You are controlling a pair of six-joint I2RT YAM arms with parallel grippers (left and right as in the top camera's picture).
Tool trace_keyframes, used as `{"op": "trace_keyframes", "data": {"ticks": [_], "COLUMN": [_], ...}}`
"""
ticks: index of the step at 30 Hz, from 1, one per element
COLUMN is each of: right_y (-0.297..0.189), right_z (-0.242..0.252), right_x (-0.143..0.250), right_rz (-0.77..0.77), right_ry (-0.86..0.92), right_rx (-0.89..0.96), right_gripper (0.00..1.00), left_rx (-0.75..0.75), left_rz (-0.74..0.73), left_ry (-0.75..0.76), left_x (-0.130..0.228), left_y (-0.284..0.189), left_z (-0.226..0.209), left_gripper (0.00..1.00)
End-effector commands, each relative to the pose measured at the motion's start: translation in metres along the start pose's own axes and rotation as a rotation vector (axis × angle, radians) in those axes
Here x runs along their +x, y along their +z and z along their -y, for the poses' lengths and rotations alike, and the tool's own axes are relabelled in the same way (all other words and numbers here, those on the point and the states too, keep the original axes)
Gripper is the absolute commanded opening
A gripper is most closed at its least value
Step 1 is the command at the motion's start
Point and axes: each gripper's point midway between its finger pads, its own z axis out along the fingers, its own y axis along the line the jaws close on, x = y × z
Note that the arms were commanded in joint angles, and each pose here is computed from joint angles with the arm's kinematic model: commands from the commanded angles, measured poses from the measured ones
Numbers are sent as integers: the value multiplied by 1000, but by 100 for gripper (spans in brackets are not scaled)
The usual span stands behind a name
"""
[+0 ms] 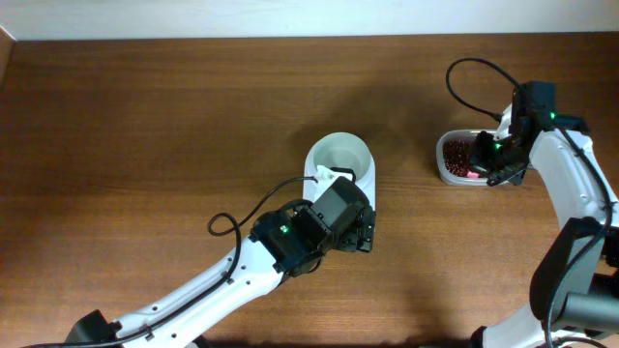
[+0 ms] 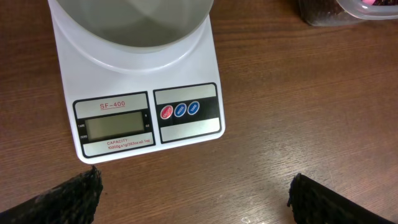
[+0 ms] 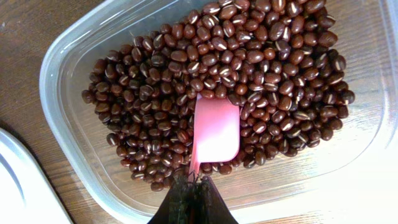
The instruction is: Scoop and weigh 50g on scale
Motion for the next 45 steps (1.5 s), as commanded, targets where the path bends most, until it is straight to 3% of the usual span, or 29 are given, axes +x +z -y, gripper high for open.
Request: {"op": "trace_keyframes", "data": {"ticks": [1, 13, 16, 30, 40, 45], "right_y": [4, -1, -7, -9, -13, -23], "right_z": [0, 24, 20, 18, 2, -6], "right_x": [6, 14, 11, 5, -7, -8], "right_rz": [-42, -93, -96, -75, -28, -27], "right_ry": [9, 58, 31, 16, -9, 7], "right_rx": [-19, -19, -176, -218, -311, -442], "right_gripper": [4, 4, 4, 4, 4, 4], "left_rx": [-2, -2, -2, -2, -2, -2], "left_rz": [15, 15, 14, 14, 15, 15], "left_ry": [-12, -12, -12, -12, -12, -12], "left_x": [-3, -3, -3, -3, -3, -3], "left_y": [-3, -3, -3, -3, -3, -3], "left_z": [0, 0, 0, 0, 0, 0], "left_gripper": [99, 99, 99, 99, 99, 99]}}
